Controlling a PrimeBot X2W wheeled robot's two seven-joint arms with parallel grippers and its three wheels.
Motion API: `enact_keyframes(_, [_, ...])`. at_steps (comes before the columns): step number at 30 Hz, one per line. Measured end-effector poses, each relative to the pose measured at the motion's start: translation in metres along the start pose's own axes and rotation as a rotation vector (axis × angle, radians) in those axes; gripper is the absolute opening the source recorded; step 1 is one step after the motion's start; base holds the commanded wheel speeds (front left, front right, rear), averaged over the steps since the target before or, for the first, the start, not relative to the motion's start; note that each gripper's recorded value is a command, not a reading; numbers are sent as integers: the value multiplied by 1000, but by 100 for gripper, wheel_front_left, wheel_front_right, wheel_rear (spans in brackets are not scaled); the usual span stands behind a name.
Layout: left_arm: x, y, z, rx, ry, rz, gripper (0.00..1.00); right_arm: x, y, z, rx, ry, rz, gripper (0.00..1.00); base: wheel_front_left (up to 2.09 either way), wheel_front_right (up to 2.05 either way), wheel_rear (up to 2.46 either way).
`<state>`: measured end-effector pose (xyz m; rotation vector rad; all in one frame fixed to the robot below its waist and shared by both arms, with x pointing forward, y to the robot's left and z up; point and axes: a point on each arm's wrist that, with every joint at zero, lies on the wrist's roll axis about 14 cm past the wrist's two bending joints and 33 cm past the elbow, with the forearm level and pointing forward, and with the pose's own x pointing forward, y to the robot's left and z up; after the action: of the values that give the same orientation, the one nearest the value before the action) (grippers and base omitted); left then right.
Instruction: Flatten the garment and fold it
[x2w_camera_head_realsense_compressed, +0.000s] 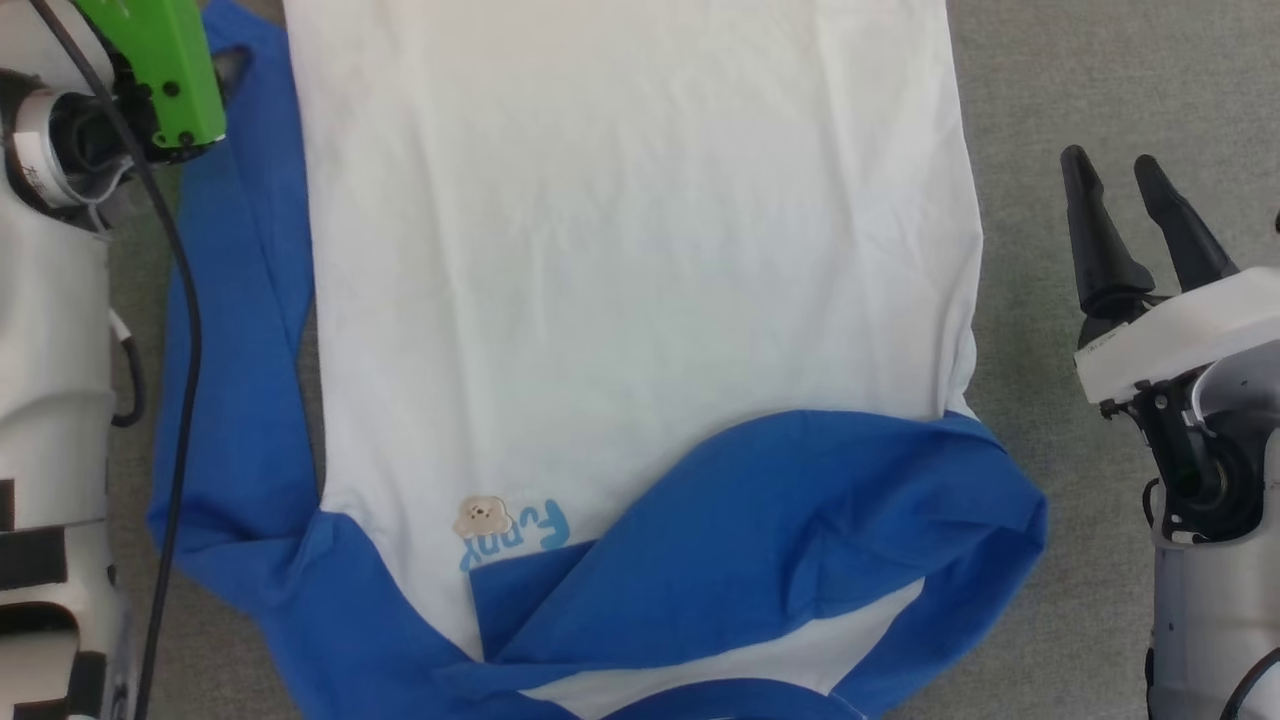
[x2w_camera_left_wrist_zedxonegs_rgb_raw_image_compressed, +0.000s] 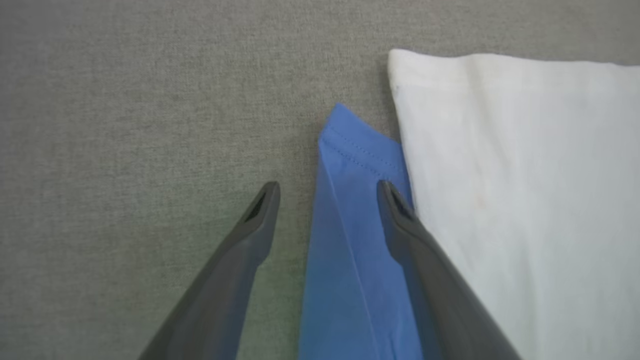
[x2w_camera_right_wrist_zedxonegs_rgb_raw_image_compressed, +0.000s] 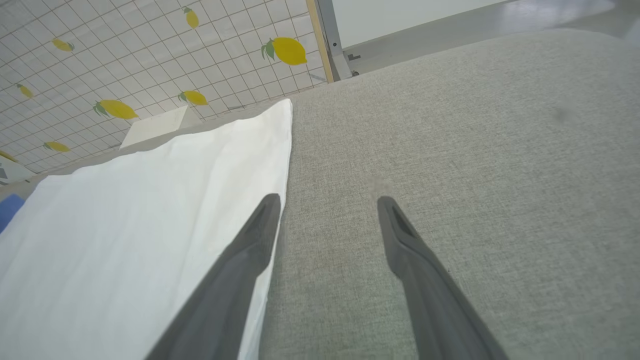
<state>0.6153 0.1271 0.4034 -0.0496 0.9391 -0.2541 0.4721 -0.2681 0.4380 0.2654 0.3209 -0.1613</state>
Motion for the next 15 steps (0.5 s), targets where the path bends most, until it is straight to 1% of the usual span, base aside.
enact_keyframes(2, [8,9,-4,31,15,43,100,2,-4,-6,-4,15,-10,100,0,0,0])
enact_keyframes(5, [17,17,-7,43,21,77,100,5,-7,-7,-11,16,-19,100,0,0,0])
enact_keyframes(12, [27,10,-17,-10,52,12,100,10,-13,-18,-15,39,-35,100,0,0,0])
enact_keyframes(13, [27,10,-17,-14,57,6,42,10,-13,-19,-14,41,-35,100,0,0,0])
enact_keyframes(14, [27,9,-19,-12,65,-2,5,11,-13,-20,-14,43,-35,100,0,0,0])
enact_keyframes(15, [26,8,-19,-16,69,-15,0,12,-12,-22,-13,45,-34,100,0,0,0])
